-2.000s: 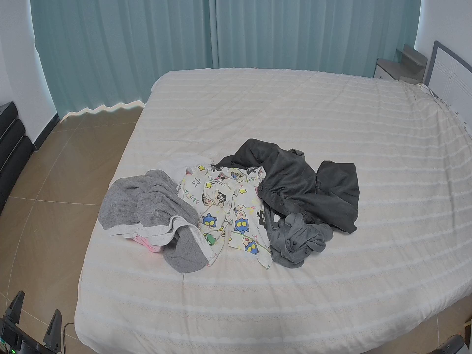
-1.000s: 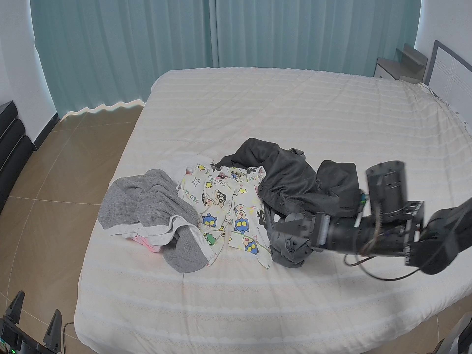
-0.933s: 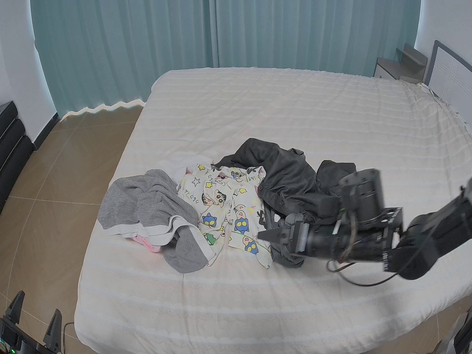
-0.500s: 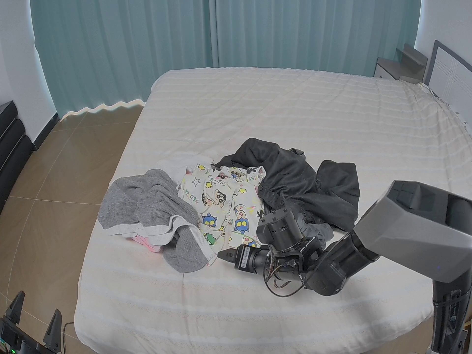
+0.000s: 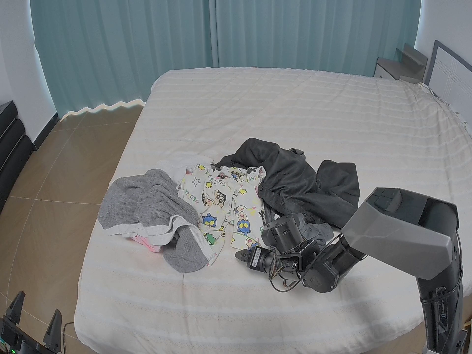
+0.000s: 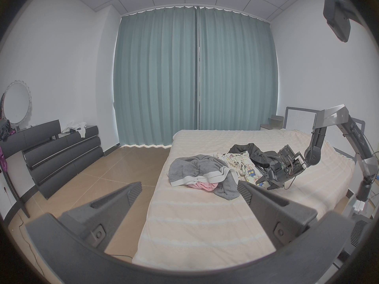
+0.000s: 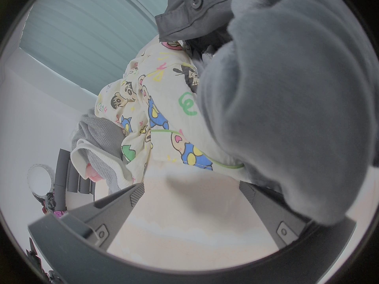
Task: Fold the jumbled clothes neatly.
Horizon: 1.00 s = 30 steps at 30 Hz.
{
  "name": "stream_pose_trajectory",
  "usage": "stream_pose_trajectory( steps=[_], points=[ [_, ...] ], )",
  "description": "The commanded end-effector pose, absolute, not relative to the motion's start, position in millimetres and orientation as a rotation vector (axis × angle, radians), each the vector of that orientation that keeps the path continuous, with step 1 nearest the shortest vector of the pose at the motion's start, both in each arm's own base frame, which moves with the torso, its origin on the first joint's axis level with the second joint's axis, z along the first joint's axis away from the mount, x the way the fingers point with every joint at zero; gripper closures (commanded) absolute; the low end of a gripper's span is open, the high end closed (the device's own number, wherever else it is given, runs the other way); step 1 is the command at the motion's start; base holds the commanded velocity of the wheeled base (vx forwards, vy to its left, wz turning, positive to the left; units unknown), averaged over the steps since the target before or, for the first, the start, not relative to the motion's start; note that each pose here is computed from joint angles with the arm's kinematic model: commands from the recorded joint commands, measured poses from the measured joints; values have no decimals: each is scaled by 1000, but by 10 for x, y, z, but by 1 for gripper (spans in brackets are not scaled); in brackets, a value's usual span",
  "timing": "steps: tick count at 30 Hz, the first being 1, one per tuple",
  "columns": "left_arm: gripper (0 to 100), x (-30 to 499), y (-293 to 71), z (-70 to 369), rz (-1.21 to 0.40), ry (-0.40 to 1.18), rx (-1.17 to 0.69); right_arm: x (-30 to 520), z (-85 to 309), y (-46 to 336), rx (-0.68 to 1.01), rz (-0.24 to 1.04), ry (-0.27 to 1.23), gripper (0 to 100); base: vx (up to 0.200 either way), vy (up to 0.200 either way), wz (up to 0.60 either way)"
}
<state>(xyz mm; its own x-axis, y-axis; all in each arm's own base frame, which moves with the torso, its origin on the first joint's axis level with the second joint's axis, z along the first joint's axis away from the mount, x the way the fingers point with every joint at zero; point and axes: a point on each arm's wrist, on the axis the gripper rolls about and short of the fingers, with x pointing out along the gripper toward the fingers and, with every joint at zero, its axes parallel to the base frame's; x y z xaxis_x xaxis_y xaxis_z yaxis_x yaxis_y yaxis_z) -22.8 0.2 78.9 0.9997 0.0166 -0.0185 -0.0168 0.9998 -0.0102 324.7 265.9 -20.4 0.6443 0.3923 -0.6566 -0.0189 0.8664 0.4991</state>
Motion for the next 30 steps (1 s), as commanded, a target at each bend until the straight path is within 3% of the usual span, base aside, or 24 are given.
stream_pose_trajectory(
  steps=[1, 16, 30],
  points=[
    [0, -222, 2, 756, 17, 26, -11, 3218, -99, 2618, 479, 225, 822, 0, 0, 0, 0],
    [0, -222, 2, 756, 17, 26, -11, 3106, 153, 2497, 433, 143, 828, 0, 0, 0, 0],
    [0, -221, 2, 752, 17, 28, -11, 3155, -148, 2856, 431, 168, 853, 0, 0, 0, 0]
  ],
)
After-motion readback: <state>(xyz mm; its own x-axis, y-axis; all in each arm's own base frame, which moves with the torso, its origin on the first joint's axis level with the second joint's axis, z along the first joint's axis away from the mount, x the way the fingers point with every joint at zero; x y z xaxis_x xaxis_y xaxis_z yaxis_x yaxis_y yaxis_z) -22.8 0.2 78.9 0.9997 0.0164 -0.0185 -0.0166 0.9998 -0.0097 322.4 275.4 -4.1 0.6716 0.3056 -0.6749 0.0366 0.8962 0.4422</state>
